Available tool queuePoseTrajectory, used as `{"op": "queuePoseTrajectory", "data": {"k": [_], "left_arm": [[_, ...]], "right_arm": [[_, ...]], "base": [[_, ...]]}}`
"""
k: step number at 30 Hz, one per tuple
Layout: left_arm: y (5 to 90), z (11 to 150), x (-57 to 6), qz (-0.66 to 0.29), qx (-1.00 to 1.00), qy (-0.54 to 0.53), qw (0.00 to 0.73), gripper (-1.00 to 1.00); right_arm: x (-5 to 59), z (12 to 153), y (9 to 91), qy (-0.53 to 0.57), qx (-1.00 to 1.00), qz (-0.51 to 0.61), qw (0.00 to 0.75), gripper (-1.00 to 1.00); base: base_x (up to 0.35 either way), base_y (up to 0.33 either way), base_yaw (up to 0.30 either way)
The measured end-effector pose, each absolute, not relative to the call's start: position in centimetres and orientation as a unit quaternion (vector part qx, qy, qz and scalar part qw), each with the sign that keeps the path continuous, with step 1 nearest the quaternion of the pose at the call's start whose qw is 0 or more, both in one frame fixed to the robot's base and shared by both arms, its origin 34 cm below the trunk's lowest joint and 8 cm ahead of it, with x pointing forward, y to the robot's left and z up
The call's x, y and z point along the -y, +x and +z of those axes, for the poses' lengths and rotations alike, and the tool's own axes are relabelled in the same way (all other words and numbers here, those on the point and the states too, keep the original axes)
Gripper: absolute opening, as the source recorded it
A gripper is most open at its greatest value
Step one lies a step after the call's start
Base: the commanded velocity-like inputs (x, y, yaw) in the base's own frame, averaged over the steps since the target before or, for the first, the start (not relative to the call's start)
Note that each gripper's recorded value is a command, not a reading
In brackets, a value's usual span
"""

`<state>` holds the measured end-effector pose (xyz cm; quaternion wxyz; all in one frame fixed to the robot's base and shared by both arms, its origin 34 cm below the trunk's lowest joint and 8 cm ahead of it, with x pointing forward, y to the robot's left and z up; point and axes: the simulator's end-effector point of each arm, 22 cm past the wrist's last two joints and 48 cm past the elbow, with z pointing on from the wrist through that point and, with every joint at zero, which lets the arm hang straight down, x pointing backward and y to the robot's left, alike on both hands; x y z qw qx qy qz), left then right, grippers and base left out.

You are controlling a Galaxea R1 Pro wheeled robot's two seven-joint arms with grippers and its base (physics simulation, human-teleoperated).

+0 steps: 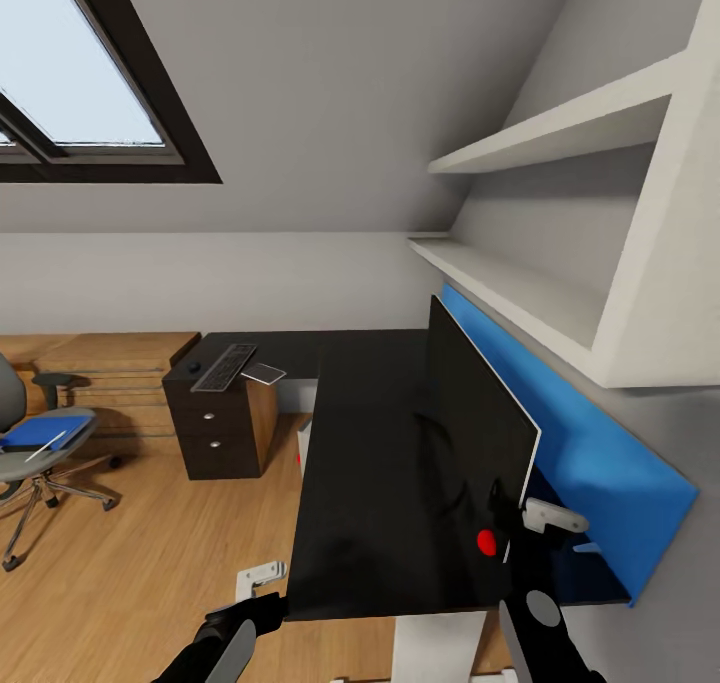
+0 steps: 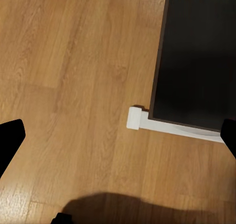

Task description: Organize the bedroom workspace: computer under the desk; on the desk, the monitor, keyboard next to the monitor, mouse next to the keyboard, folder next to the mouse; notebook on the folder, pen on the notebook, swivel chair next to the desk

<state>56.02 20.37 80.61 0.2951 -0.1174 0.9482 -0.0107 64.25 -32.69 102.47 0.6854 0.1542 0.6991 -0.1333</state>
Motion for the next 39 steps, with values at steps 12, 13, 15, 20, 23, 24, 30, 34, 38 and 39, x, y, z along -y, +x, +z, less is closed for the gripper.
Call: {"op": "queuePoseTrajectory", "data": {"k": [12, 13, 15, 20, 23, 24, 30, 34, 38, 39], "left_arm": [[56.00, 80.64, -20.36, -0.011, -0.948, -0.117, 0.295, 1.00], [56.02, 80.58, -20.37, -0.011, -0.948, -0.117, 0.295, 1.00], [56.01, 80.61, -20.37, -0.011, -0.948, -0.117, 0.295, 1.00], [56.01, 80.61, -20.37, -0.011, -0.948, -0.117, 0.295, 1.00], [56.01, 80.61, -20.37, -0.011, -0.948, -0.117, 0.295, 1.00], [56.01, 80.61, -20.38, -0.011, -0.948, -0.117, 0.295, 1.00], [56.03, 80.58, -20.37, -0.011, -0.948, -0.117, 0.295, 1.00], [56.04, 80.57, -20.37, -0.011, -0.948, -0.117, 0.295, 1.00], [56.04, 80.56, -20.37, -0.011, -0.948, -0.117, 0.295, 1.00], [56.03, 80.55, -20.37, -0.011, -0.948, -0.117, 0.294, 1.00]], "right_arm": [[32.71, 102.54, 64.23, 0.154, -0.698, -0.133, 0.686, 1.00], [32.69, 102.47, 64.27, 0.154, -0.699, -0.133, 0.686, 1.00], [32.69, 102.50, 64.26, 0.154, -0.699, -0.133, 0.686, 1.00], [32.71, 102.50, 64.25, 0.154, -0.699, -0.133, 0.686, 1.00], [32.70, 102.50, 64.25, 0.154, -0.699, -0.133, 0.686, 1.00], [32.70, 102.50, 64.26, 0.154, -0.699, -0.133, 0.686, 1.00], [32.71, 102.48, 64.29, 0.154, -0.699, -0.133, 0.686, 1.00], [32.68, 102.46, 64.31, 0.154, -0.699, -0.133, 0.686, 1.00], [32.67, 102.45, 64.31, 0.154, -0.699, -0.133, 0.686, 1.00], [32.64, 102.44, 64.31, 0.154, -0.699, -0.133, 0.686, 1.00]], "base": [[0.000, -0.078, 0.000], [0.000, -0.024, 0.000], [0.000, -0.010, 0.000], [0.000, -0.003, 0.000], [0.000, 0.000, 0.000], [-0.005, 0.000, 0.000], [-0.153, 0.000, 0.000], [-0.307, 0.000, 0.000], [-0.330, 0.000, 0.000], [-0.335, 0.000, 0.000]]}}
